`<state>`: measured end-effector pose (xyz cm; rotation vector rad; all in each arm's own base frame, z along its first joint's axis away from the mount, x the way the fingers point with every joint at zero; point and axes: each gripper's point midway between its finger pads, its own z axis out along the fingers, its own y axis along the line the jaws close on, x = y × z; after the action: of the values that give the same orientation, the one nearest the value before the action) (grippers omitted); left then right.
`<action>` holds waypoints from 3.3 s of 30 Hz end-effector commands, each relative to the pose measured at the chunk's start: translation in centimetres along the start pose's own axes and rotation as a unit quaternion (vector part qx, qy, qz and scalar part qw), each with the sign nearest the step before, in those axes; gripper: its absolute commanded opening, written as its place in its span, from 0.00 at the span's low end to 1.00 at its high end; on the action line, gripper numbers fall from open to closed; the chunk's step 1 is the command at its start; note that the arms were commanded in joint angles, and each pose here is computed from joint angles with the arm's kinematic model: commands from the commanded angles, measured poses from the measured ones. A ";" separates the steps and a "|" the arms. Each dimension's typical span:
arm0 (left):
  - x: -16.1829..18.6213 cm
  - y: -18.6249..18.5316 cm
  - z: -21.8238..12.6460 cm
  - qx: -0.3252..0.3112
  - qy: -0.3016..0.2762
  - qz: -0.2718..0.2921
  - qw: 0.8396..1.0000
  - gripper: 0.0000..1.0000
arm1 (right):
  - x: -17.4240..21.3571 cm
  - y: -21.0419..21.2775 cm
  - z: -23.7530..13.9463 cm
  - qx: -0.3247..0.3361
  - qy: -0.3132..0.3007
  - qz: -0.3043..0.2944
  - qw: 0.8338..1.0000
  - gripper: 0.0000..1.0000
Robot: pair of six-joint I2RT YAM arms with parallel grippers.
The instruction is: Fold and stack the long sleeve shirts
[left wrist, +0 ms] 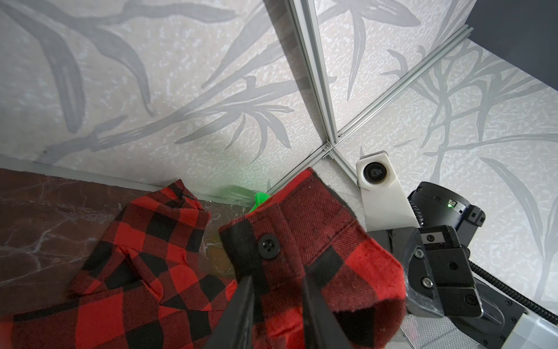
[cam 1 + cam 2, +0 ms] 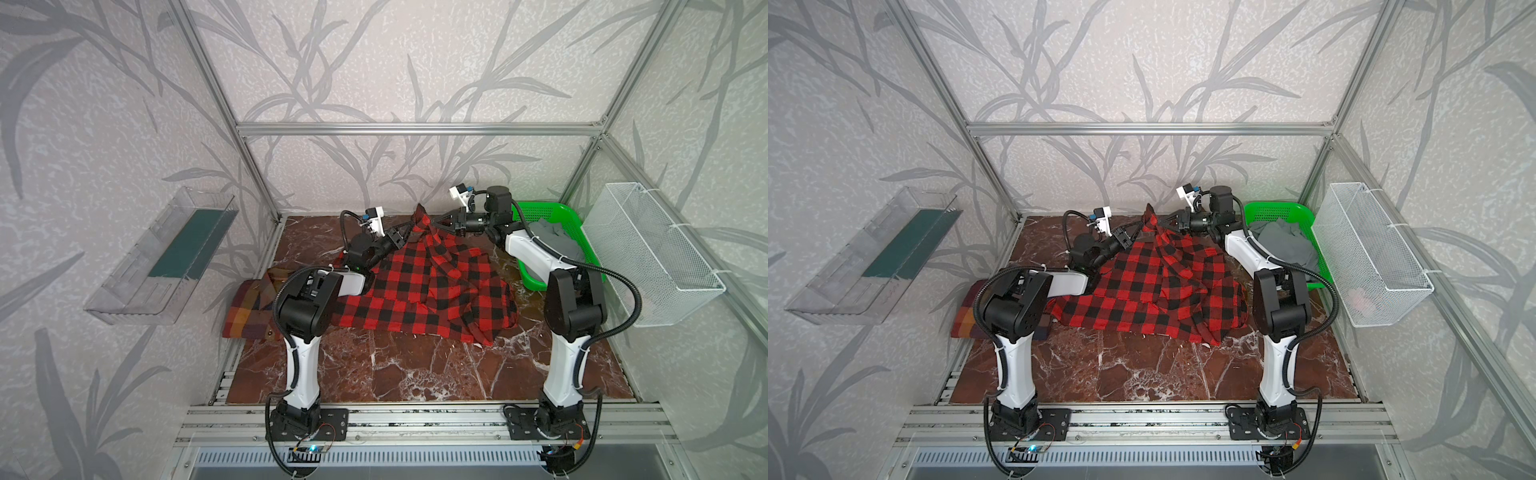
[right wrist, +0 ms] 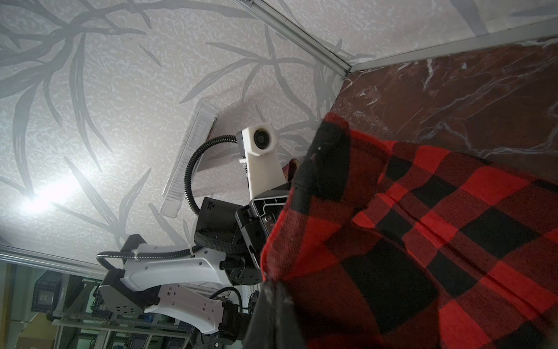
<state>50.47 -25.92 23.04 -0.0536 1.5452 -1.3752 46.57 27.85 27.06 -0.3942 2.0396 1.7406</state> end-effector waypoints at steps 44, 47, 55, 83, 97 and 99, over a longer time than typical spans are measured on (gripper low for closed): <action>-1.0 -5.8 -2.0 0.095 -0.009 -0.022 0.995 0.49 | 0.4 0.0 0.2 -0.008 0.012 -0.002 1.000 0.00; -0.9 -6.7 -1.9 0.105 -0.006 -0.021 0.994 0.46 | 0.5 -0.8 0.2 0.010 0.013 -0.001 1.000 0.00; -0.8 -7.8 -2.1 0.115 0.000 -0.020 0.993 0.37 | 0.7 -3.3 -0.1 0.087 0.014 0.002 0.996 0.00; 2.9 -2.7 0.2 -0.313 0.165 0.001 0.935 0.00 | 0.3 0.5 -3.5 0.331 -0.054 -0.224 0.915 0.43; 3.8 -3.0 -0.3 -0.472 0.209 -0.033 0.856 0.00 | 4.6 3.6 -0.1 0.295 -0.078 -0.327 0.894 0.51; 4.0 -3.5 -0.2 -0.481 0.216 -0.028 0.849 0.00 | 4.7 3.5 0.5 0.291 -0.069 -0.327 0.897 0.51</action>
<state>48.46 -30.10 23.48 -0.3940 2.4149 -0.6504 40.65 27.89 26.36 -0.5822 1.9699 0.7147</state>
